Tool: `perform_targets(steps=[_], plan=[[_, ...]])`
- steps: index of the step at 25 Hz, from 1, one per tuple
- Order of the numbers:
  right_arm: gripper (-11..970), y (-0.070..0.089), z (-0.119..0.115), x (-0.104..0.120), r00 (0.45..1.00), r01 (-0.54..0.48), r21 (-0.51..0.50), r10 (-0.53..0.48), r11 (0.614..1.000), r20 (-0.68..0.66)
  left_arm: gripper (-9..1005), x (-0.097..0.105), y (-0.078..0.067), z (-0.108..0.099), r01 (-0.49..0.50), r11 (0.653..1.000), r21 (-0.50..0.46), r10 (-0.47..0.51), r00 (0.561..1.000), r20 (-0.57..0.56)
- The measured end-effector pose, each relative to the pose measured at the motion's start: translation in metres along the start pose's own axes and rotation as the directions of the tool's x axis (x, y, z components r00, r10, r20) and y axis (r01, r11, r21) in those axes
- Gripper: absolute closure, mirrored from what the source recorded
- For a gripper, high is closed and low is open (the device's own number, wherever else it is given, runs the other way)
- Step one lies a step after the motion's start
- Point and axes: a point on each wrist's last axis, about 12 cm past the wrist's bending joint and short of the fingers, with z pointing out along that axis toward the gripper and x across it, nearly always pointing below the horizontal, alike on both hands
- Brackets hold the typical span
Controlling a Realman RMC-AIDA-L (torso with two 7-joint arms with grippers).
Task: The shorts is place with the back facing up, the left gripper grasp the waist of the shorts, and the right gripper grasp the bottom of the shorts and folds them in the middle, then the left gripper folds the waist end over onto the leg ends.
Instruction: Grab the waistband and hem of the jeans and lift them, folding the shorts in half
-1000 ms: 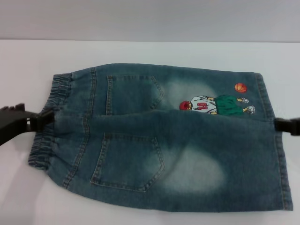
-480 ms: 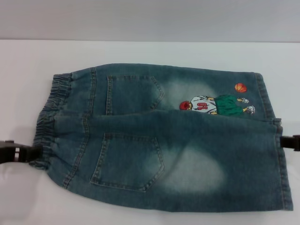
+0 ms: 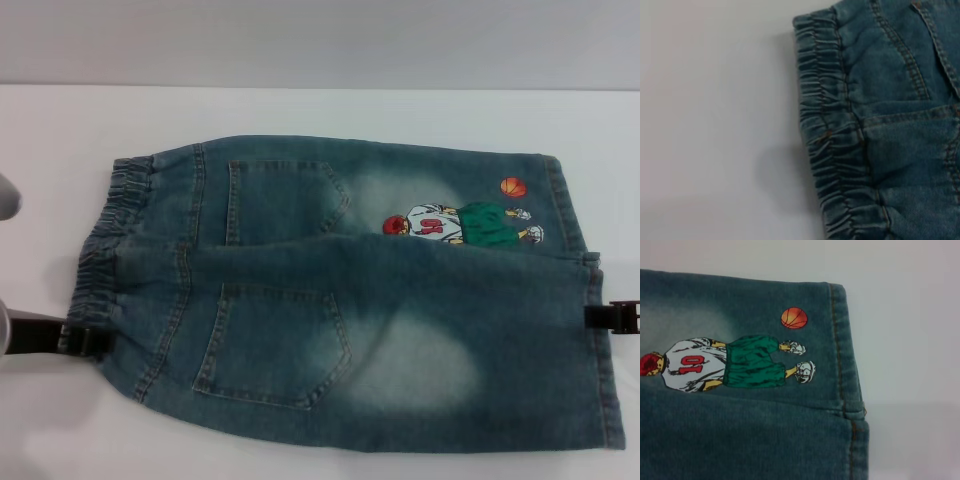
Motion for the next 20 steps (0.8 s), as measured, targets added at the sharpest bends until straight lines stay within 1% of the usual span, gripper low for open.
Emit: perform_targets(steps=[4,10,20], plan=[[242,0.0010,-0.0012,-0.0006,1.000,0.002,-0.002,-0.002,1.000,0.005,385,-0.0024,-0.0006,0.0047,-0.011,1.000,-0.004,0.011,1.000,-0.017],[244,0.0009,-0.0024,-0.0009,1.000,0.003,-0.003,-0.003,1.000,0.009,392,-0.0031,-0.0008,0.0050,-0.009,1.000,-0.005,0.009,1.000,-0.020],[248,0.0030,-0.0041,-0.0035,1.000,0.017,-0.007,-0.017,1.000,0.020,404,0.0009,0.0000,0.0081,-0.002,1.000,-0.006,0.002,0.999,-0.052]])
